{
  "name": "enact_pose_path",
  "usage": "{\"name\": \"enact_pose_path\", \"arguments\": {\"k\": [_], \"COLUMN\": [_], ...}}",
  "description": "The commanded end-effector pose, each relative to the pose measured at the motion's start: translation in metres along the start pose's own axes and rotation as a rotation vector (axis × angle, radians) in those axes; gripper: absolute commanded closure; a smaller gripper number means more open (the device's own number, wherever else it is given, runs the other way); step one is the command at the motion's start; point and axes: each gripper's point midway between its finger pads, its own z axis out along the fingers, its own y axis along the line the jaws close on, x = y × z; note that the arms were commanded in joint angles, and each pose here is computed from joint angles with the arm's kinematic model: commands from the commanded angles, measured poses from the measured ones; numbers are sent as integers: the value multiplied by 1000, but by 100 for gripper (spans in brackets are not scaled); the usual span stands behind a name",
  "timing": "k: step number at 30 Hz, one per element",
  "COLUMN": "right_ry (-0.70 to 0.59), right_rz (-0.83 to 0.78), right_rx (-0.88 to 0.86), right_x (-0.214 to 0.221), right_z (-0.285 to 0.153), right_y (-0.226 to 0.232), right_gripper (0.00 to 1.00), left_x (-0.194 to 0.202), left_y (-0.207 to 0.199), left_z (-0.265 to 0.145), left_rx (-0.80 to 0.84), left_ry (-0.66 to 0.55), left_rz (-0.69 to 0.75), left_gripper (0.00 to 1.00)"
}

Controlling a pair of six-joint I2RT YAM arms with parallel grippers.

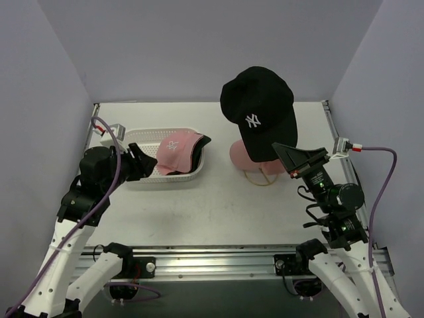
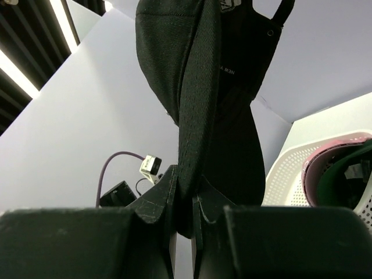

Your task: Stack the hats

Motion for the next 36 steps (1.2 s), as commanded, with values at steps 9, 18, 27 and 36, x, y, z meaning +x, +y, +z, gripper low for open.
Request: {"name": "enact_pose_path", "arguments": {"k": [9,18,27,36], "right_ry": [-88,-190,-237,-268], "right_rz": [79,89,179,176], "right_rx": [-97,-3,15,10], "right_x": [-7,-20,-14,-14], "right_z": [-35,-46,-49,-48], "right_y": [14,-7,-43,-57], "right_gripper": [100,100,100,100], "left_x": [-7,7,17,29], "left_y": [-62,-78,-82,-74], "left_z": [17,26,32,37], "left_rx": [219,227,228,201], "left_ry": [-15,18,46,73], "left_rz": [60,104,116,133], "left_gripper": [43,43,43,43]}}
